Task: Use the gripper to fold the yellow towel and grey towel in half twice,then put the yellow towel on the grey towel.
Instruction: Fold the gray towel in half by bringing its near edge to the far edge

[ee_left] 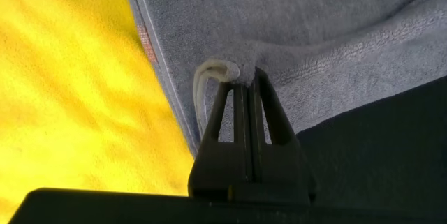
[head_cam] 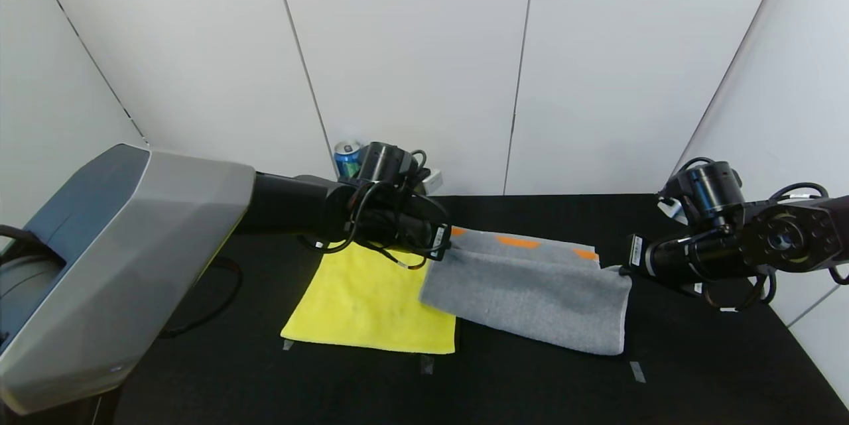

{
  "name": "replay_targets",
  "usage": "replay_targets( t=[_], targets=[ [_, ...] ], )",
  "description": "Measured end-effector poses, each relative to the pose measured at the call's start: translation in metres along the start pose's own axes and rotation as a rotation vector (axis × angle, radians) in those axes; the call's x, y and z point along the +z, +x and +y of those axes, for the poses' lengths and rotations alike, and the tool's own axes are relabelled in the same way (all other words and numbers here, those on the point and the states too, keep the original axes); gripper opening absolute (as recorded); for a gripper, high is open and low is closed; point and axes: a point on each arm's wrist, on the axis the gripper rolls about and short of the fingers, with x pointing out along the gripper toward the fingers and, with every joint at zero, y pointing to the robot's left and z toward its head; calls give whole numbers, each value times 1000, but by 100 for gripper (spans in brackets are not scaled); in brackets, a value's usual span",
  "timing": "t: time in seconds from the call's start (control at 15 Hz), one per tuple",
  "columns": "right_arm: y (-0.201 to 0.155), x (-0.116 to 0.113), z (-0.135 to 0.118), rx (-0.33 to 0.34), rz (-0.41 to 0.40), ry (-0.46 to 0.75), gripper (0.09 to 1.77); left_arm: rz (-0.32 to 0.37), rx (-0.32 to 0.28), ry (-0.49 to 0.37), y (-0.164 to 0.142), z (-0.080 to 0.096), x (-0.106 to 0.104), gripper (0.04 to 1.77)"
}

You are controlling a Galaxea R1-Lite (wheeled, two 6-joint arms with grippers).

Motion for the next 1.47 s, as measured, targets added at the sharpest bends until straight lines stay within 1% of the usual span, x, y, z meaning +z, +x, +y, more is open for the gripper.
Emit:
replay_targets(
  t=[0.2, 0.33, 0.4, 0.47, 0.73, 1.07, 1.13, 1.2, 1.33, 1.47],
  targets=[
    [2, 2, 0, -3, -5, -3, 11, 0, 2, 4, 2, 1, 0, 10],
    [9, 12, -1, -24, -38, -15, 11, -43, 23, 15, 3, 4, 13, 10],
    [12, 15, -3, -35, -44, -15, 11, -56, 43, 20, 5, 6, 19, 10],
    [15, 17, -4, -40, -47, -16, 11, -50, 55, 23, 9, 6, 20, 10],
    [23, 20, -7, -48, -42, -15, 11, -46, 73, 27, 23, 7, 20, 10],
    [26, 19, -7, -50, -37, -19, 11, -45, 72, 24, 30, 8, 19, 10],
    [26, 19, -7, -50, -37, -26, 21, -45, 74, 25, 31, 8, 19, 10],
    [27, 19, -7, -51, -35, -32, 39, -43, 74, 25, 32, 9, 19, 10],
    [28, 19, -6, -55, -37, -34, 69, -42, 78, 26, 32, 10, 18, 47],
    [28, 19, -5, -52, -40, -36, 92, -48, 96, 23, 32, 11, 19, 74]
  ],
)
